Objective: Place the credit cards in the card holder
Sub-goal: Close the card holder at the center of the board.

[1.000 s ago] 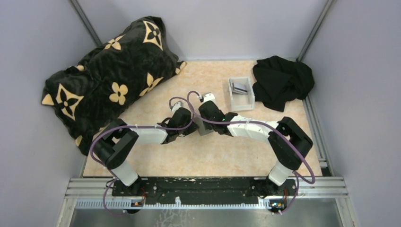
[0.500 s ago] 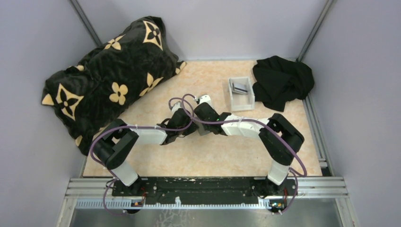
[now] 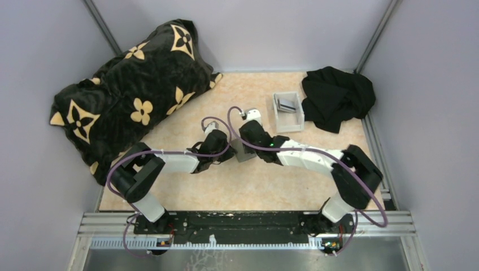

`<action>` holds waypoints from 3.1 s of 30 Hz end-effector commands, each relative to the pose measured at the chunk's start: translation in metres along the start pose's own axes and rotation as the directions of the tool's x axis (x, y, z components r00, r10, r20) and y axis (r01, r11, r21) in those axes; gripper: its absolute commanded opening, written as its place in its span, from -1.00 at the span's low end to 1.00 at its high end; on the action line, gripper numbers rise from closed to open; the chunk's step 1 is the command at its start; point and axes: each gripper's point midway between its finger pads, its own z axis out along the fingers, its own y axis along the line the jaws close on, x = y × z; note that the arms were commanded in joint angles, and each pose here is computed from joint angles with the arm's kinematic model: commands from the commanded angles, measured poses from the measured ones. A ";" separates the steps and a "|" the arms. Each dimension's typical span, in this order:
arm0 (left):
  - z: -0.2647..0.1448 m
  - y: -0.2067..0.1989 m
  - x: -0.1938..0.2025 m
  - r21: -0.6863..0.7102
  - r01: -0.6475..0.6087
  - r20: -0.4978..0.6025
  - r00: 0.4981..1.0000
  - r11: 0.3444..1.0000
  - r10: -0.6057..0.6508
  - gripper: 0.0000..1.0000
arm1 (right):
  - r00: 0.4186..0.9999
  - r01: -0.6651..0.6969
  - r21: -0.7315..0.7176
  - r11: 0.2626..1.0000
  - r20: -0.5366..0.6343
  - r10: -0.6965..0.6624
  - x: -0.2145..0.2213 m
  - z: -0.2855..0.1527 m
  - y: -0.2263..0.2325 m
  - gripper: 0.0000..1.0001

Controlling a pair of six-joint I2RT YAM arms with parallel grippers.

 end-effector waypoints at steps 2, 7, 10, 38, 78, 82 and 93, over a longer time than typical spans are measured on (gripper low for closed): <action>-0.028 0.134 0.064 -0.383 -0.224 -0.266 0.956 0.896 0.125 -0.87 | 0.964 -0.233 -0.089 0.968 0.110 0.242 -0.034 -0.026 -0.022 -0.14; -0.026 0.140 0.066 -0.414 -0.251 -0.301 0.945 0.875 0.129 -0.87 | 0.944 -0.314 -0.120 0.942 0.064 0.323 -0.022 -0.013 -0.037 -0.15; -0.026 0.141 0.066 -0.424 -0.261 -0.309 0.942 0.868 0.132 -0.86 | 0.919 -0.383 -0.173 0.907 0.031 0.394 -0.014 -0.003 -0.037 -0.15; -0.026 0.150 0.071 -0.420 -0.282 -0.355 0.926 0.863 0.129 -0.88 | 0.729 -0.672 -0.359 0.647 -0.170 0.663 0.030 0.055 -0.029 -0.13; -0.020 0.144 0.074 -0.383 -0.284 -0.371 0.919 0.879 0.135 -0.88 | 0.754 -0.636 -0.458 0.621 -0.200 0.626 0.040 0.047 -0.001 -0.13; -0.019 0.143 0.073 -0.380 -0.284 -0.371 0.919 0.881 0.136 -0.88 | 0.761 -0.631 -0.457 0.627 -0.207 0.615 0.042 0.048 0.002 -0.13; -0.018 0.142 0.074 -0.378 -0.285 -0.375 0.917 0.881 0.136 -0.89 | 0.782 -0.615 -0.439 0.655 -0.238 0.576 0.051 0.052 0.009 -0.13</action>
